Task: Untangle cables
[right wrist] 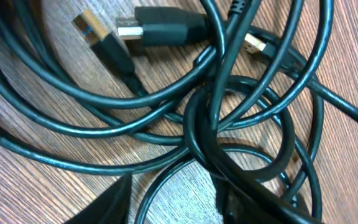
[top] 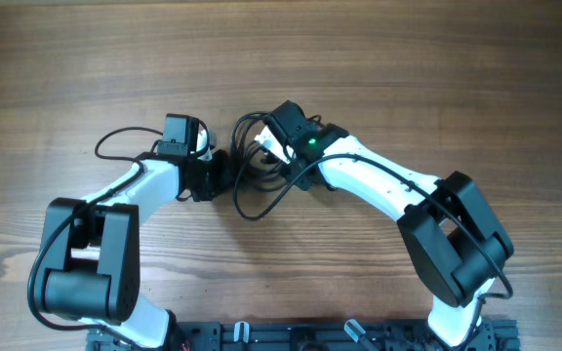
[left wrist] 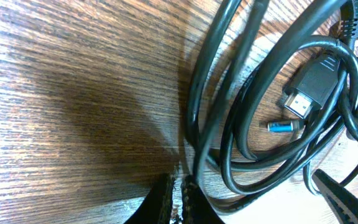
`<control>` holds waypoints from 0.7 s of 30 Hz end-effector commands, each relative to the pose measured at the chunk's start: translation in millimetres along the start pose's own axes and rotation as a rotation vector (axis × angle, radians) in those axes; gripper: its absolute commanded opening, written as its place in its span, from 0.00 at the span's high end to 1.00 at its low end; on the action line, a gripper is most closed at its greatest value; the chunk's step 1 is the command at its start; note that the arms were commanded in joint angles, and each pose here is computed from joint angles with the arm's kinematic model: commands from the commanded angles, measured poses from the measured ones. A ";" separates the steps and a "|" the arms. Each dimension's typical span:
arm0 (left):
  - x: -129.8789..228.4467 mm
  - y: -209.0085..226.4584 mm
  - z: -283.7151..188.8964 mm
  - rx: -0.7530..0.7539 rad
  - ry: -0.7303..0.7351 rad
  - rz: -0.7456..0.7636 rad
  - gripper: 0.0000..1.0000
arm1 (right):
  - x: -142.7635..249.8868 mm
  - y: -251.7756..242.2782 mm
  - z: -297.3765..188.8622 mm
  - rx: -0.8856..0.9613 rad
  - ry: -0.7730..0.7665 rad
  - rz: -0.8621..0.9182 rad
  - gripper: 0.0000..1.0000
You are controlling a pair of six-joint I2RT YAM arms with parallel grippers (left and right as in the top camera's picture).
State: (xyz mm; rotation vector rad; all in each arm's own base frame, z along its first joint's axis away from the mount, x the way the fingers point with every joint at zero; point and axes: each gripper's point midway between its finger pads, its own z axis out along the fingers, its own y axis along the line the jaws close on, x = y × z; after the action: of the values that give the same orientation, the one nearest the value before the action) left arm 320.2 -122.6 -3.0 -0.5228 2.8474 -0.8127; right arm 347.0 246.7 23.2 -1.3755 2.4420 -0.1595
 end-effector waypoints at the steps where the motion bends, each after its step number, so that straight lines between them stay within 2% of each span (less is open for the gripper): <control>1: 0.3 2.3 3.7 -0.010 0.007 -0.002 0.91 | -14.4 -12.6 -12.0 0.051 -0.032 -0.046 0.56; 9: 0.4 2.3 3.7 -0.010 0.008 -0.002 0.91 | -68.8 -26.8 -23.3 0.094 -0.252 -0.036 0.55; 11: 0.3 2.3 3.7 -0.010 0.007 -0.002 0.91 | -74.9 -24.4 -24.6 0.075 -0.282 -0.022 0.55; 16: 0.0 2.1 3.7 -0.009 0.006 -0.001 0.91 | -77.6 -24.9 -21.1 0.029 -0.306 0.185 0.54; 19: -0.3 1.9 3.7 -0.008 0.005 0.000 0.91 | -78.7 -30.7 -19.6 0.027 -0.318 0.237 0.54; 21: -0.3 1.9 3.7 -0.008 0.005 0.000 0.91 | -77.3 -43.5 -18.5 0.042 -0.329 0.263 0.48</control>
State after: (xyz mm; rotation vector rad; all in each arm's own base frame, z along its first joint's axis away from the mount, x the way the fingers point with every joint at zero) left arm 320.3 -122.7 -3.1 -0.5222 2.8474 -0.8131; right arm 398.8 292.3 62.2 -1.0496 2.2887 0.0350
